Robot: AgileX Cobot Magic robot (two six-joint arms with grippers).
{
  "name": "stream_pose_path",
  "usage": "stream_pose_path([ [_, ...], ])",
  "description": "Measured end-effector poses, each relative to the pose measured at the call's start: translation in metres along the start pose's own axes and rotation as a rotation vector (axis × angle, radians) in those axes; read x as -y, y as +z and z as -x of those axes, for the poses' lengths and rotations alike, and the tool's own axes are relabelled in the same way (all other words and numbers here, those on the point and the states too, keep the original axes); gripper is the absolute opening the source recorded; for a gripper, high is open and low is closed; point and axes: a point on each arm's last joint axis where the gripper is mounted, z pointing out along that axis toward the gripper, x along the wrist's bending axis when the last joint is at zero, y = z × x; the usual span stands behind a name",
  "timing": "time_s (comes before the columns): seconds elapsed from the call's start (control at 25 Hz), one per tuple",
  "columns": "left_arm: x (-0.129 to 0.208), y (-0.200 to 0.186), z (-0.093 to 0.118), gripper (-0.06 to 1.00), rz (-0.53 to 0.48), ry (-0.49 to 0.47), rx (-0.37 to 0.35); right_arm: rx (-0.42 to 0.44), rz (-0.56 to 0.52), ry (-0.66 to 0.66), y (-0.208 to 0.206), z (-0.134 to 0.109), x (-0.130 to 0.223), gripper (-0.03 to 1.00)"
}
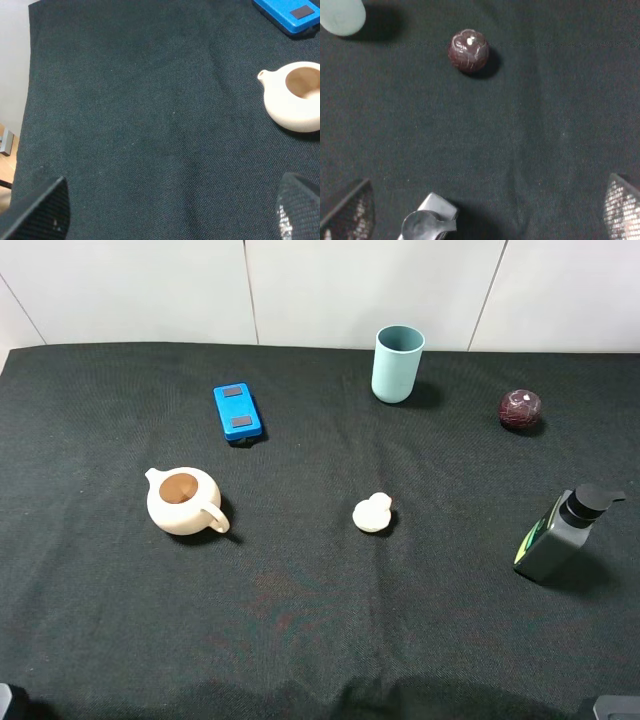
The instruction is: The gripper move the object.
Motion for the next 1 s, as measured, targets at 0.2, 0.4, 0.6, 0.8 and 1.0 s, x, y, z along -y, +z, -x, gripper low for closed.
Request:
stream_pose_path([
  [0.2,0.000,0.000,0.000,0.88,0.000,0.000,0.000,-0.027,-0.074,0.014,0.012,-0.002,-0.033,0.69],
  [0.4,0.000,0.000,0.000,0.88,0.000,0.000,0.000,-0.048,-0.150,0.024,0.030,-0.003,-0.061,0.69],
  [0.6,0.000,0.000,0.000,0.88,0.000,0.000,0.000,-0.050,-0.218,0.025,0.054,-0.002,-0.082,0.69],
  [0.8,0.000,0.000,0.000,0.88,0.000,0.000,0.000,-0.057,-0.277,0.030,0.080,-0.002,-0.096,0.69],
  [1.0,0.000,0.000,0.000,0.88,0.000,0.000,0.000,-0.076,-0.333,0.044,0.104,-0.003,-0.104,0.69],
])
